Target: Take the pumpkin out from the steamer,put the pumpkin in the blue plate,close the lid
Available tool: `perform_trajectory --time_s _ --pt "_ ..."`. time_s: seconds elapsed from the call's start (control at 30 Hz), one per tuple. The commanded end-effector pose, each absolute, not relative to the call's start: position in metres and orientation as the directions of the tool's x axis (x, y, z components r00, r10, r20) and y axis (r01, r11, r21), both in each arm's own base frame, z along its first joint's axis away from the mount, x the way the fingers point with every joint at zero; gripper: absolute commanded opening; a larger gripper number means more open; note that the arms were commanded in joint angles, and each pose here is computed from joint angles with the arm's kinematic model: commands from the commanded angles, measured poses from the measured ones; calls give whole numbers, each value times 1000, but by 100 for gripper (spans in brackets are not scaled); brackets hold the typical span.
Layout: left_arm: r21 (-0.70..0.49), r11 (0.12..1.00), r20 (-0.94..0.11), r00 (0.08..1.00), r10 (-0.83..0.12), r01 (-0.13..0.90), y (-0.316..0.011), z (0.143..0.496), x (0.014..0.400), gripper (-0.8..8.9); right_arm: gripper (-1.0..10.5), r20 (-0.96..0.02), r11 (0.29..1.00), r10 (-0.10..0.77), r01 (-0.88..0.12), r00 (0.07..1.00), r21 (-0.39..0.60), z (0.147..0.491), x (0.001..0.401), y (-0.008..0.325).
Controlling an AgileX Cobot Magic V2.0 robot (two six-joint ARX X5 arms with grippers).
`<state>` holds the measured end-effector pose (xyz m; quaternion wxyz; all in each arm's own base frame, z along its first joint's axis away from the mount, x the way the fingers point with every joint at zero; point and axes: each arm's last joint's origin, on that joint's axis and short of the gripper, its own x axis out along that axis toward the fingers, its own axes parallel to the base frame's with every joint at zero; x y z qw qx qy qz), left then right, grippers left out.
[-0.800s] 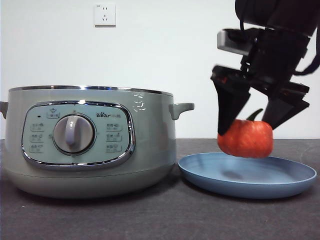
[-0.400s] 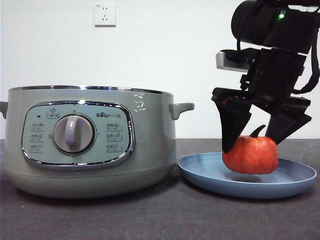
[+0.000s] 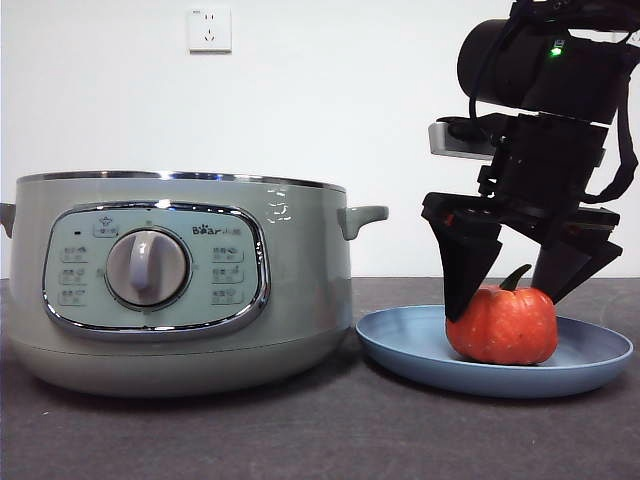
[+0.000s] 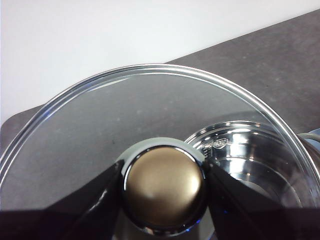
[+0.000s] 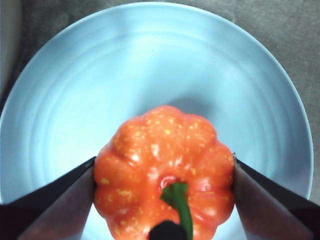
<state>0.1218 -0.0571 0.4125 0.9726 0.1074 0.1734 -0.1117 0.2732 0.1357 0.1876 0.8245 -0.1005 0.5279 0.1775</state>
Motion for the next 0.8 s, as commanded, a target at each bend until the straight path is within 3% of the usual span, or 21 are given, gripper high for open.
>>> perform_trajectory --time_s 0.03,0.4,0.8 --pt "159 956 -304 934 -190 246 -56 419 120 -9 516 -920 922 177 -387 351 30 182 270 136" --pt "157 956 -303 933 -193 249 -56 419 120 -9 537 -889 922 205 -386 409 35 207 262 132" --pt "119 940 -352 898 -262 321 -67 413 136 -9 535 -714 918 311 -393 627 54 284 222 111"
